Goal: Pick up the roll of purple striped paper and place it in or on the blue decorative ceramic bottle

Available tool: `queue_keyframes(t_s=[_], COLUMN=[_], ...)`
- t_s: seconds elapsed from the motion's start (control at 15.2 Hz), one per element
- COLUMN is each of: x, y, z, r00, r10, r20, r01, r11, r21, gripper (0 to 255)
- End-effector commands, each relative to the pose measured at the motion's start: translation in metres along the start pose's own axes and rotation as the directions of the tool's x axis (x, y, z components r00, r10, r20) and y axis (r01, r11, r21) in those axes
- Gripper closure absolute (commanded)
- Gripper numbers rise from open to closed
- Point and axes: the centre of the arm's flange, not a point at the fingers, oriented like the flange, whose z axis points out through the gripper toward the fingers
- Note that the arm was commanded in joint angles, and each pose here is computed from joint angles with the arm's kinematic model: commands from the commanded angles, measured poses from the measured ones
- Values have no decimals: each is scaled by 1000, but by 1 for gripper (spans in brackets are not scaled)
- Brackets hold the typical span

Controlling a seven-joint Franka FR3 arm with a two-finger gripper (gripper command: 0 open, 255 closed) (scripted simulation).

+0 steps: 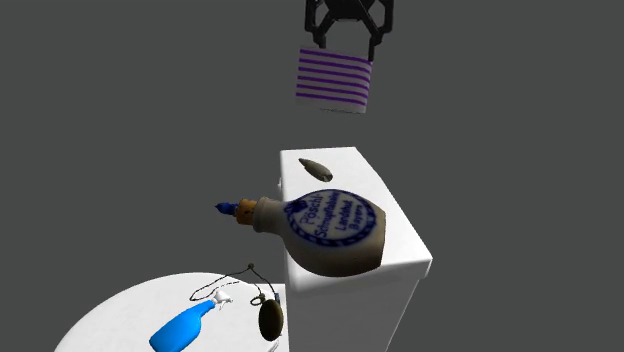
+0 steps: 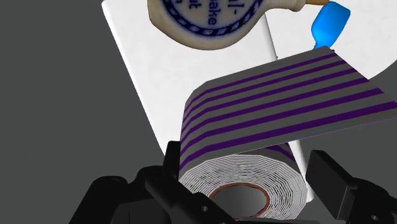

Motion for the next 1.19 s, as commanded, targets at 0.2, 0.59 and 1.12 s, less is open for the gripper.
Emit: queue_keyframes(t_s=[0.2,0.59,1.12], x=[-25,-100,-142], y=[3,12,18], z=[-19,-43,-30], r00=[1000,1000,1000], r10=[0,0,0], r20=[0,0,0], r01=[0,0,0], r11=[1000,1000,1000], r21=[0,0,0], gripper=[255,255,255])
